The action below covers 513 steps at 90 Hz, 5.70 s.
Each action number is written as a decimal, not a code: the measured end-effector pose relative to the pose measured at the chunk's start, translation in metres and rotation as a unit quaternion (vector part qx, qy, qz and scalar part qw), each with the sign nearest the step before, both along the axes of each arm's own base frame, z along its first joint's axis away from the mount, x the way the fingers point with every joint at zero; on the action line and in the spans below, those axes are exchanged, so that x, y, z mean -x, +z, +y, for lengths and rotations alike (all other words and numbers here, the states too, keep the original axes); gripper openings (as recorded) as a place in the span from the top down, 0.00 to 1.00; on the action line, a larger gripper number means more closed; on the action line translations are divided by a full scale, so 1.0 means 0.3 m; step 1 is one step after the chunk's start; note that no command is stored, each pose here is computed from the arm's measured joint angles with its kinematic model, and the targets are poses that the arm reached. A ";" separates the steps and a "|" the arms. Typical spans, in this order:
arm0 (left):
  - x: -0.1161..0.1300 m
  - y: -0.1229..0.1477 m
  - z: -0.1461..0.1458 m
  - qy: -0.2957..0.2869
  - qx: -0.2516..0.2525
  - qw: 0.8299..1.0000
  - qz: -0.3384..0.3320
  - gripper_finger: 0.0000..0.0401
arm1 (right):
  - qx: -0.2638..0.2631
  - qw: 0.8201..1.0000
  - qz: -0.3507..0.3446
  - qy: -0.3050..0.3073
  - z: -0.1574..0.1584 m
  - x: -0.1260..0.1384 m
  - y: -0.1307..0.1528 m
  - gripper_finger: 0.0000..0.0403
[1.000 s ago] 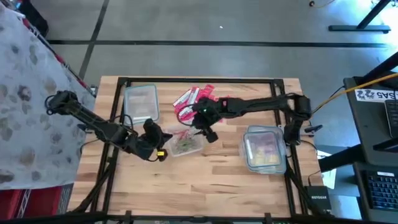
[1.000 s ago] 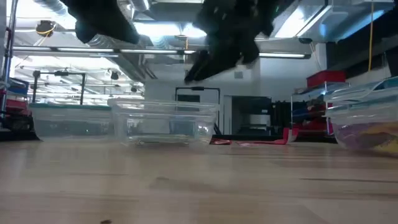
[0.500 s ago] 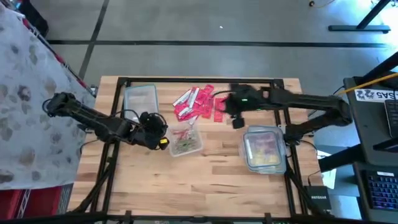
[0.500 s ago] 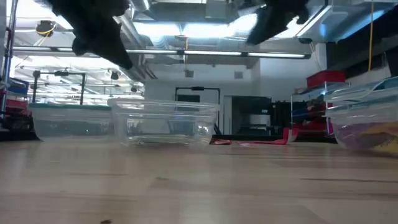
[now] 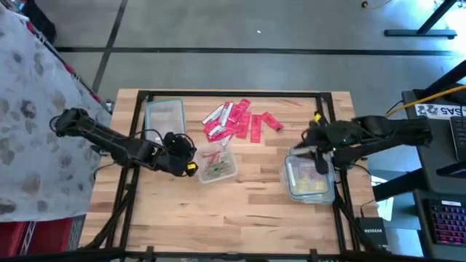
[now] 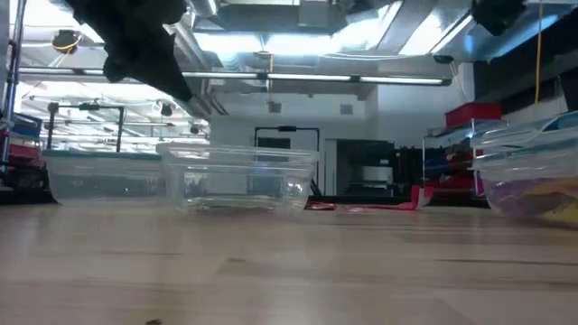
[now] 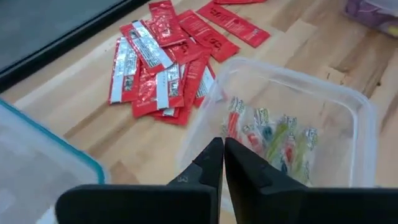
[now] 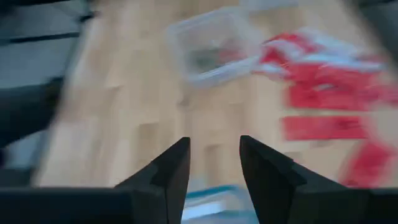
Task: Sort candy
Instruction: Close the square transparent bin
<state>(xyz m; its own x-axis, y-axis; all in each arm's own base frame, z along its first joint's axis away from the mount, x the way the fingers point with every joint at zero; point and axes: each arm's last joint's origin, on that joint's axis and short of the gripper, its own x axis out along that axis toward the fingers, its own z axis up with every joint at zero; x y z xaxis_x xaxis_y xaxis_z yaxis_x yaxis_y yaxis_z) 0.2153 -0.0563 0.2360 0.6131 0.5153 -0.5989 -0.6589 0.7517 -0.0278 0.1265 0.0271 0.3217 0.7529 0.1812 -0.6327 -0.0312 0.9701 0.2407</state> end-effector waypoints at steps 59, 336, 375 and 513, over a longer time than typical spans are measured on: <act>0.048 -0.193 -0.123 0.042 0.088 0.995 -0.031 1.00 | -0.005 0.920 0.295 0.257 0.282 -0.045 -0.231 0.69; 0.028 -0.263 -0.200 0.037 0.088 0.994 -0.056 1.00 | 0.207 0.950 0.230 0.028 0.360 -0.109 -0.402 0.60; 0.028 -0.262 -0.200 0.038 0.089 0.994 -0.058 1.00 | 0.198 0.949 0.241 0.037 0.364 -0.109 -0.395 0.96; 0.022 -0.259 -0.205 0.032 0.092 0.993 -0.065 1.00 | 0.348 0.876 0.193 0.273 0.508 -0.263 -0.413 0.26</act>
<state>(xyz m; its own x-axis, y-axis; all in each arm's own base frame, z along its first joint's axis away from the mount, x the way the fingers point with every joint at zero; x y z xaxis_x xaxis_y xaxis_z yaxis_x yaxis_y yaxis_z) 0.2088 -0.1177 0.1584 0.6611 0.4445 -0.6045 -0.6865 0.6835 -0.2481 0.2053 0.1793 0.1978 0.3801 -0.0823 -0.9213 -0.5826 0.7523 -0.3076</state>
